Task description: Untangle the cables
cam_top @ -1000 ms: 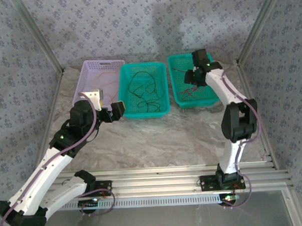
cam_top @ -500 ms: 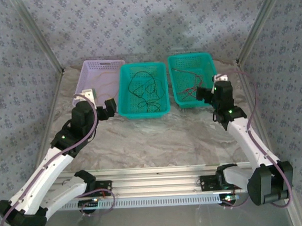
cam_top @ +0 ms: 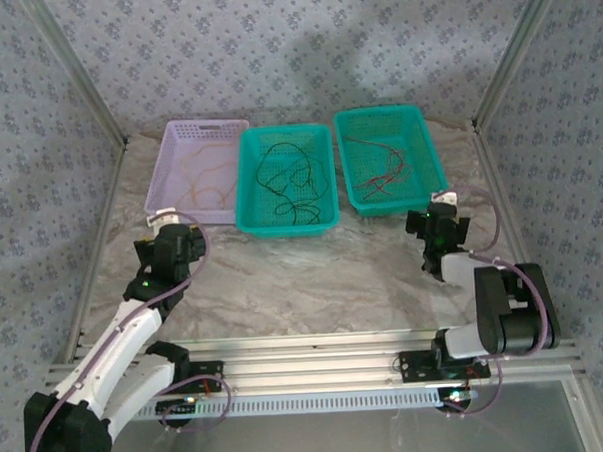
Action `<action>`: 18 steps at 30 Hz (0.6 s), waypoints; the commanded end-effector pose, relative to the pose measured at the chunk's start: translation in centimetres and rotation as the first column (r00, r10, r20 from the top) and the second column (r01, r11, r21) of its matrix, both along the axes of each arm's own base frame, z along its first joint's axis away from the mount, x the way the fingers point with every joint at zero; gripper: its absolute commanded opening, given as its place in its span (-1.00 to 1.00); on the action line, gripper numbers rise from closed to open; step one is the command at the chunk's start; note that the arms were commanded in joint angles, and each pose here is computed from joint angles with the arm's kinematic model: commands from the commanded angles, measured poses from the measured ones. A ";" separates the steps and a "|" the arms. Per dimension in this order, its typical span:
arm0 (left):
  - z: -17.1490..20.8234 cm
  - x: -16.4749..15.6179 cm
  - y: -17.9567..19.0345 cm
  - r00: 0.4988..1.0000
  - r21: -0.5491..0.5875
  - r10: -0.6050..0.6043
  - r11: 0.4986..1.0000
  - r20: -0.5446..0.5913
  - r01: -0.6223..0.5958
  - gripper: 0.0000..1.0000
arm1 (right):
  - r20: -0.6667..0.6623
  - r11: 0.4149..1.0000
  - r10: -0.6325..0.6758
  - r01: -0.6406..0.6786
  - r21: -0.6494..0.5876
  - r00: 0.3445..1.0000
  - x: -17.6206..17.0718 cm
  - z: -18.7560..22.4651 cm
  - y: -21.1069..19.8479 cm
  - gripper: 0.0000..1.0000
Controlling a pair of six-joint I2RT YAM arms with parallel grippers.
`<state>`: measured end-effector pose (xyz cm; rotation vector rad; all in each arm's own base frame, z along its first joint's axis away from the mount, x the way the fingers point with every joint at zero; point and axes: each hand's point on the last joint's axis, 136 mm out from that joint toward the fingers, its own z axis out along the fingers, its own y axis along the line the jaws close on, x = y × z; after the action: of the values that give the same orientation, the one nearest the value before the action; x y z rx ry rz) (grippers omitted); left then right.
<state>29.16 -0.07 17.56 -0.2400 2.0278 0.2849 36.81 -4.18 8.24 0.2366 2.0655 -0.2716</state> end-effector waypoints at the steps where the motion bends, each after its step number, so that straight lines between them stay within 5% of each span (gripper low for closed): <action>1: 1.1 1.0 -0.1 0.996 0.012 -0.027 1.000 0.089 0.026 0.99 | 0.148 0.996 0.092 -0.089 -0.029 0.985 1.6 0.6 0.5 1.00; 12: -3.6 4.6 4.5 0.993 -0.067 0.061 0.996 0.099 -0.054 0.99 | 0.119 0.994 0.110 -0.110 -0.008 0.987 1.7 0.2 0.7 1.00; 18: -5.9 8.1 3.8 0.995 -0.038 -0.031 0.999 0.099 0.035 1.00 | 0.124 0.994 0.109 -0.108 -0.015 0.986 1.7 0.3 0.7 1.00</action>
<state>34.48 4.77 8.96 -0.2983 2.0680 0.2921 38.16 -3.61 7.53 0.1489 1.9856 -0.1873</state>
